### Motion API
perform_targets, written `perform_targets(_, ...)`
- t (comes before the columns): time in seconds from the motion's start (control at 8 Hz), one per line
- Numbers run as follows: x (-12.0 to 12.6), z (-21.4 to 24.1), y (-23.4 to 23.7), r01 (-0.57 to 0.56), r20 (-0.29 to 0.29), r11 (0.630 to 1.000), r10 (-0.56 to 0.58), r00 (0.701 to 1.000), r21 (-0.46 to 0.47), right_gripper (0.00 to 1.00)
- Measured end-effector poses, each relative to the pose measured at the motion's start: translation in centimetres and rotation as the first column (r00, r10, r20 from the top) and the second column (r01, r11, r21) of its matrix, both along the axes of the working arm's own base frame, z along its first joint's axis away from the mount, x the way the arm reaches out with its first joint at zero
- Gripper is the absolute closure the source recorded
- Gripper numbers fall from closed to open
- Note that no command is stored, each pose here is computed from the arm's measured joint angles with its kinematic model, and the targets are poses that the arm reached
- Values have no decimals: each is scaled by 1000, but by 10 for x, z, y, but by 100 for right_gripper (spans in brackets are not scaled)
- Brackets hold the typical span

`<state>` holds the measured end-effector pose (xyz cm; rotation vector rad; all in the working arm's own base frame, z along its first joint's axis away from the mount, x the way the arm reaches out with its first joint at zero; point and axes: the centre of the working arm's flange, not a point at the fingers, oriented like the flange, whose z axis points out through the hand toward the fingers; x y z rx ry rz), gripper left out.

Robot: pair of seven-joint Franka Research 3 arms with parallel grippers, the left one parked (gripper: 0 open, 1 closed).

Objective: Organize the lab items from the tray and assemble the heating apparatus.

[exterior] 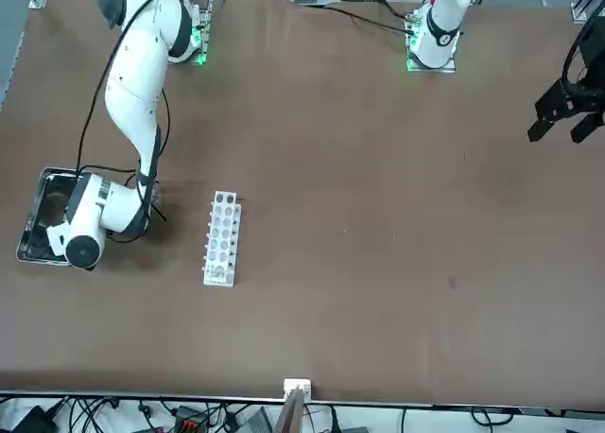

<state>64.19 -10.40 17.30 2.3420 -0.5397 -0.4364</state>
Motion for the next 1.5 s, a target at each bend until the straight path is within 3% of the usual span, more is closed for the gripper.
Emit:
perform_targets(0.38, -1, 1, -1, -29, -41, 999, 27, 999, -40, 21)
perform_targets(1.5, -6, -21, 0, -68, -111, 995, 60, 992, -69, 30)
